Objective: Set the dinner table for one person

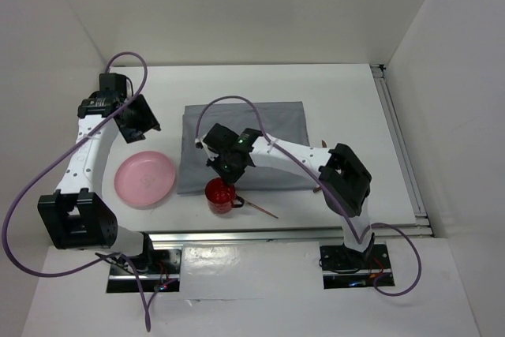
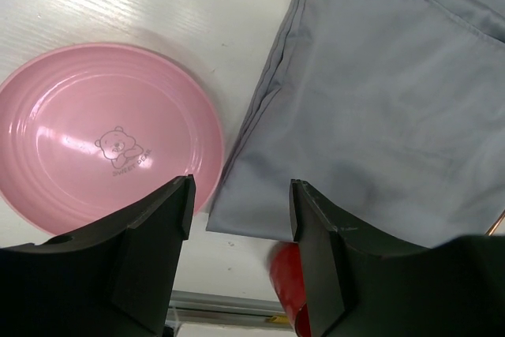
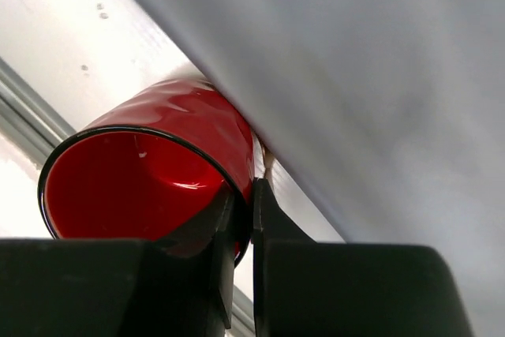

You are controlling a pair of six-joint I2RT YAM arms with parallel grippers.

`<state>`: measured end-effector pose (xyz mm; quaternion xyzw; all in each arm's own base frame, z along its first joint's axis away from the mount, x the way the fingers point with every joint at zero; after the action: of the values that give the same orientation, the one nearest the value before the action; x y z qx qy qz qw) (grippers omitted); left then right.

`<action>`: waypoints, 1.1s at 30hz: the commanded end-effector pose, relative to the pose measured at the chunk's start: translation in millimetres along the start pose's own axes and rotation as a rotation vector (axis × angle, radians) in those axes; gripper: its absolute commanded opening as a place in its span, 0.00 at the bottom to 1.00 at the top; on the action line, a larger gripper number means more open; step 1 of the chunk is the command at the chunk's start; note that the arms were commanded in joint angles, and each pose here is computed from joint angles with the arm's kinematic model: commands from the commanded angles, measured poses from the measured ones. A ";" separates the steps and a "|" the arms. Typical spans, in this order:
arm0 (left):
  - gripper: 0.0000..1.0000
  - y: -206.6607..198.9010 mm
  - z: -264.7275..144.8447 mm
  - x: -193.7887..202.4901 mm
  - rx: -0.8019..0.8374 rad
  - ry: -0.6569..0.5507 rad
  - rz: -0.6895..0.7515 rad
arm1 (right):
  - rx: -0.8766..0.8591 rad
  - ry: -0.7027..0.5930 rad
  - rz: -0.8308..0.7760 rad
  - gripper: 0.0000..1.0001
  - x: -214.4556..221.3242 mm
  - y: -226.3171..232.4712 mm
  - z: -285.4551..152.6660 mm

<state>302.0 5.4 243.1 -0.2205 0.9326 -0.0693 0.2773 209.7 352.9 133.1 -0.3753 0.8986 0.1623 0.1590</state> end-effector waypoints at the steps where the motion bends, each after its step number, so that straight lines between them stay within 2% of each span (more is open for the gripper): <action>1: 0.68 -2.8 -7.5 -10.8 0.018 -0.041 -0.006 | 0.076 -0.209 0.032 0.00 -51.5 -4.3 -64.7; 3: 0.69 -1.1 -7.6 -9.6 0.004 -0.036 -0.006 | 0.127 -0.214 0.100 0.00 -57.7 -22.1 -79.9; 7: 0.72 3.2 -2.6 -4.9 -0.025 -0.024 -0.028 | 0.252 -0.319 0.297 0.00 -84.2 -90.1 -121.5; 19: 0.72 4.6 13.4 11.3 0.011 0.043 -0.004 | 0.454 -0.351 0.783 0.00 -77.2 -283.3 -125.0; 23: 0.72 18.5 18.5 24.6 -0.069 0.073 0.007 | 0.468 -0.359 0.823 0.00 -82.4 -314.8 -115.8; 25: 0.72 23.8 20.0 31.8 -0.080 0.088 -0.011 | 0.514 -0.312 0.843 0.00 -75.2 -329.1 -100.9; 28: 0.72 37.7 24.1 48.1 -0.101 0.141 -0.076 | 0.506 -0.321 0.852 0.00 -77.4 -338.9 -93.3; 31: 0.82 47.1 24.8 65.9 -0.127 0.176 -0.138 | 0.491 -0.325 0.858 0.00 -74.5 -351.4 -88.1; 33: 0.83 53.0 22.5 79.8 -0.145 0.199 -0.178 | 0.483 -0.308 0.851 0.00 -73.5 -353.9 -79.2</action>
<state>249.5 17.7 164.2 -0.2810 0.9462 -0.0443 0.1543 484.1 130.1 141.9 0.0952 0.9657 0.0240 0.2405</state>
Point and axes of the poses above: each gripper's point midway between its finger pads, its own z axis out along the fingers, its own y axis along the line the jaws close on, x = y × z, the point moved 6 cm from there along -z, back along the fingers, and after that the axes turned 6 degrees about z, right-handed, at the moved point
